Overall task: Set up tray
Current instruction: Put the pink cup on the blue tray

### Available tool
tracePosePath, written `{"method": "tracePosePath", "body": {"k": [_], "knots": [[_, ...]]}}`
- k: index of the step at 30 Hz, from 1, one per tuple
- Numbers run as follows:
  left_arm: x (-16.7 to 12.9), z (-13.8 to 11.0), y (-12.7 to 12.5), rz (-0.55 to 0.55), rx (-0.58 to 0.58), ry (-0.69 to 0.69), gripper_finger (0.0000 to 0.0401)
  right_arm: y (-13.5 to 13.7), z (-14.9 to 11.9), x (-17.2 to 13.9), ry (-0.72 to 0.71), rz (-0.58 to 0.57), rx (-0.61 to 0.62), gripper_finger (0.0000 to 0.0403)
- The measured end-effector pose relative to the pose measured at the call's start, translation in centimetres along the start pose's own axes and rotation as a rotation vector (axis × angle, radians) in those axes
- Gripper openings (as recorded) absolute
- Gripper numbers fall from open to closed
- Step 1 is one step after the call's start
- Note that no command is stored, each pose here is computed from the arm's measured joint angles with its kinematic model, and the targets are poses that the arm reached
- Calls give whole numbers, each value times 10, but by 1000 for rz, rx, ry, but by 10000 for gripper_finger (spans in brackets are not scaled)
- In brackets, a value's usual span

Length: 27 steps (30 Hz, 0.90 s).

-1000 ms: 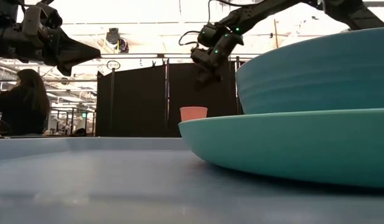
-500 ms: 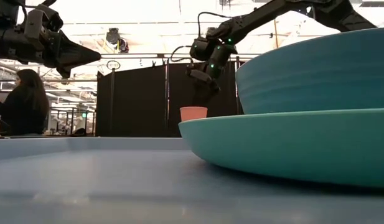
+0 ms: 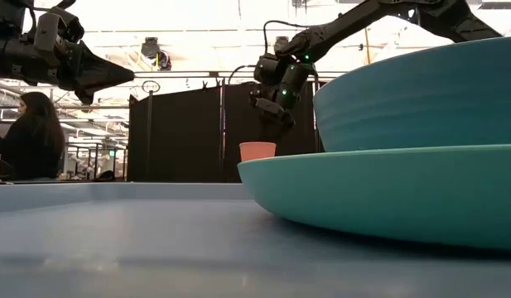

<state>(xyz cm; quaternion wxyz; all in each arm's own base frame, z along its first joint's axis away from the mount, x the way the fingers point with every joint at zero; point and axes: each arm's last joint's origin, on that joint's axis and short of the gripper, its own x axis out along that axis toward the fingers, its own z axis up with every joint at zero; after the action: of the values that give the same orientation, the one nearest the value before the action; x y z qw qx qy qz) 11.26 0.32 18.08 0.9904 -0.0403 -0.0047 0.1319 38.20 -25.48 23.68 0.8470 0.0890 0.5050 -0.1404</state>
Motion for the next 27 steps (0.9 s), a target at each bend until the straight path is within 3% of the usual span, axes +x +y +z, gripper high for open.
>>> {"method": "tracePosePath", "body": {"k": [8, 12, 16, 22, 27], "knots": [[0, 0, 0, 0, -2, 0, 33, 1, -14, 18, 30, 10, 11, 257], [0, 0, 0, 0, -2, 0, 33, 1, -17, 21, 42, 13, -12, 238], [0, 0, 0, 0, -1, 0, 33, 5, -16, 22, 40, 18, -50, 178], [0, 0, 0, 0, 5, 0, 33, 11, -11, 22, -4, 34, -68, 25], [0, 0, 0, 0, 5, 0, 33, 13, -9, 18, -12, 112, -50, 5]]}}
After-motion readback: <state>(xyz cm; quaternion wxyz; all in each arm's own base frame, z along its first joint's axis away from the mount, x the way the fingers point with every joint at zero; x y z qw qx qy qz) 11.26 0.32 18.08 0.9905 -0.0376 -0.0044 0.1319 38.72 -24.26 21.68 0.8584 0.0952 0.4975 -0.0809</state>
